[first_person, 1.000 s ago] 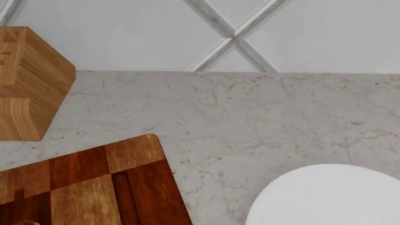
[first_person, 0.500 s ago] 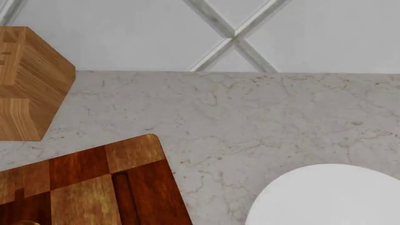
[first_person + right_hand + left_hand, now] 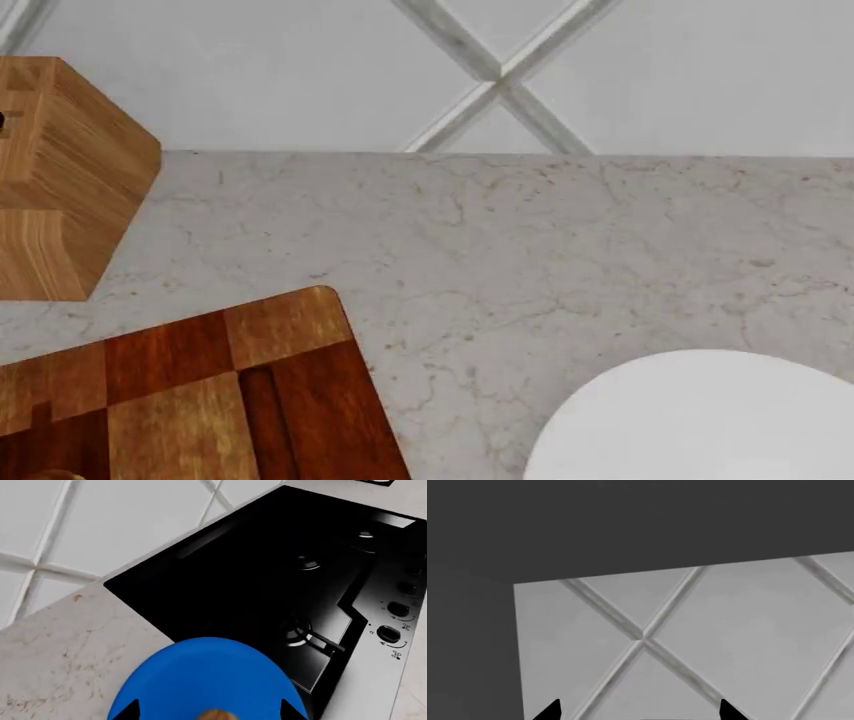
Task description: Place all breads on the cutting board.
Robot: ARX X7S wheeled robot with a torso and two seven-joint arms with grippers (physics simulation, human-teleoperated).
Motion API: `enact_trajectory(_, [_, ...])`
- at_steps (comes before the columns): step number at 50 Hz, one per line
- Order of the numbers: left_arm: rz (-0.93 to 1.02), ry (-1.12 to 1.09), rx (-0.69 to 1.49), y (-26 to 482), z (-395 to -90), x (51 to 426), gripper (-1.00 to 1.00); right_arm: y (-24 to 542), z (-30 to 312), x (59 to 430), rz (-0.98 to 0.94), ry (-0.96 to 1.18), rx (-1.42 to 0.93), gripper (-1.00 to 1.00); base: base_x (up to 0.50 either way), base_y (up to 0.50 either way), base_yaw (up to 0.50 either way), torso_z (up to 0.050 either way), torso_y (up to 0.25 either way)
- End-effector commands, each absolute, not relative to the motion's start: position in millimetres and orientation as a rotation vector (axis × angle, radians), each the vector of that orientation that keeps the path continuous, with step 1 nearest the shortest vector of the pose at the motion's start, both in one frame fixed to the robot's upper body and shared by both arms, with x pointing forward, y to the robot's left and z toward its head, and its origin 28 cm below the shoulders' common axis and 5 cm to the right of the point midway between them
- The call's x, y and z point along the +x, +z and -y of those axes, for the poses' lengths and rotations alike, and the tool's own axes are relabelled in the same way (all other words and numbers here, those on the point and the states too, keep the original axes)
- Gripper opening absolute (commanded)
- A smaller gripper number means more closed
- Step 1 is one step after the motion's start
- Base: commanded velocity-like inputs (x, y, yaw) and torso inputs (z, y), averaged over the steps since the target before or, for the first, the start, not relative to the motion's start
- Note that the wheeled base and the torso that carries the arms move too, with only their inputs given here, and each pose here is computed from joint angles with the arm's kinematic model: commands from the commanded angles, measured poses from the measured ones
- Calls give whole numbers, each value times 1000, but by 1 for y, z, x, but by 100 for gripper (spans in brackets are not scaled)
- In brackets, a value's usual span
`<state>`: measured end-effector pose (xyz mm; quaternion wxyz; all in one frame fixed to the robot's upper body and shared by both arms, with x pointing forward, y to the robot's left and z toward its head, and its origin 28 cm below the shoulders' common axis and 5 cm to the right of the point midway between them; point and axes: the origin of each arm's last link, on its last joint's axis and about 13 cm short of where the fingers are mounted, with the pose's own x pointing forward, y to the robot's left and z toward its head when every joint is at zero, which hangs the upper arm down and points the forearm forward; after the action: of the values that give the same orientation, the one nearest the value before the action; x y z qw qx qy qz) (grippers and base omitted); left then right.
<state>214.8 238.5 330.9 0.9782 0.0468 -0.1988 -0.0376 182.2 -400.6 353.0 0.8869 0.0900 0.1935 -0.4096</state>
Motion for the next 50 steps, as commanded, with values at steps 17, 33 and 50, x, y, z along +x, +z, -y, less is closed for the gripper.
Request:
enact_trajectory(17, [392,-47,97,332,-225,224,100,306,424,214,-468,-841,232,100,0,0,0,0,0])
enact_trajectory(33, [401,-49,88,333,-227,219,100,301,421,203,-505,-852,252,100,0,0,0,0,0])
enact_trajectory(50, [400,-53,90,332,-225,220,100,287,423,200,-536,-852,270,100,0,0,0,0,0])
